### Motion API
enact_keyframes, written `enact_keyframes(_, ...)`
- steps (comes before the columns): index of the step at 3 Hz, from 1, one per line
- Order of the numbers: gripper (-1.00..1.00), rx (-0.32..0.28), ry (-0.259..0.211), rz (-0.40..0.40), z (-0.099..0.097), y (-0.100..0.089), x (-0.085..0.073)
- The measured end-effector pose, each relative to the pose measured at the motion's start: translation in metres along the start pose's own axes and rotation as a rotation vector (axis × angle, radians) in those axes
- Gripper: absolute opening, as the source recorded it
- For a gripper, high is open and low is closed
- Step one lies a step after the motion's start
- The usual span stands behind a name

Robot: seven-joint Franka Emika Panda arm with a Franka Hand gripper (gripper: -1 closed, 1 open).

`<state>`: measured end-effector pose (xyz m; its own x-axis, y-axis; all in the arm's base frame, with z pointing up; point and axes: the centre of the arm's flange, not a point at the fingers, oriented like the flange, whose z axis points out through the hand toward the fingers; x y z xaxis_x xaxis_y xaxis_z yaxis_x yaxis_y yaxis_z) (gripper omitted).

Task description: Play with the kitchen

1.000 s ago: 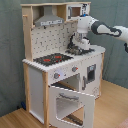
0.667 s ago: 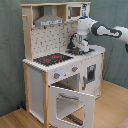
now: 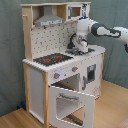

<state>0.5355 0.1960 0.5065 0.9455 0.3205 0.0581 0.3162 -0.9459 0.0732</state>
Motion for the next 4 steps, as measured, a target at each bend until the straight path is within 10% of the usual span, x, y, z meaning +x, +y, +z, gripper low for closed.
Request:
enact_keyframes(3, 1.0, -0.055, 0.038, 0.028, -0.084, -0.003, -0.047)
enact_keyframes(4, 1.0, -0.059, 0.054, -0.061, -0.089, -0.057, -0.054)
